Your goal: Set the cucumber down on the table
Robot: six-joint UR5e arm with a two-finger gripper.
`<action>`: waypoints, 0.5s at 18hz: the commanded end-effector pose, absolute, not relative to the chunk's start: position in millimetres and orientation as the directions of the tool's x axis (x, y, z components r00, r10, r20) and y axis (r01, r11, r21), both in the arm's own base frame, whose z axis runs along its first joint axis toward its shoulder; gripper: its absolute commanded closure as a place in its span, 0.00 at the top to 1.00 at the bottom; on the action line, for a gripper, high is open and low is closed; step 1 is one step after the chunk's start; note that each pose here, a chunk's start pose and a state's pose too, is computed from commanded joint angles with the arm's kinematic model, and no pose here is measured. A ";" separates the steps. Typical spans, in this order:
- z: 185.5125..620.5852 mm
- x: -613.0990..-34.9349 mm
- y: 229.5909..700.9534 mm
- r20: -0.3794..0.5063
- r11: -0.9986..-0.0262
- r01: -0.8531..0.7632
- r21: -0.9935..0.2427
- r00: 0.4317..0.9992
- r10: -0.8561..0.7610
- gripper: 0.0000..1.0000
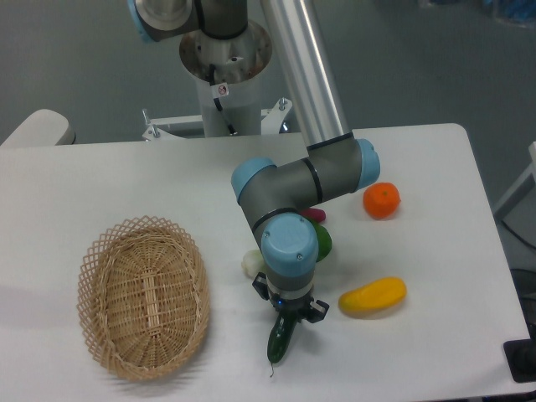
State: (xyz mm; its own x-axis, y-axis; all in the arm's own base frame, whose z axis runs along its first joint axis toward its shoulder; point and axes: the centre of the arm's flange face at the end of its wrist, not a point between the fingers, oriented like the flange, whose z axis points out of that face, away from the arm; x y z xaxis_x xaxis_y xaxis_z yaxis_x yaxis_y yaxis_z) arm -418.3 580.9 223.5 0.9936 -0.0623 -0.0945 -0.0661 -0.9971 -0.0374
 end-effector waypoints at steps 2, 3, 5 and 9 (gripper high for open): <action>238.9 -422.0 582.9 -0.113 -0.997 -0.064 -0.053 0.992 -0.057 1.00; 250.2 -425.2 583.0 -0.127 -0.996 -0.062 -0.065 0.991 -0.053 1.00; 274.1 -429.6 584.6 -0.155 -0.994 -0.051 -0.095 0.987 -0.035 1.00; 321.7 -439.5 590.4 -0.222 -0.987 -0.068 -0.145 0.974 -0.035 1.00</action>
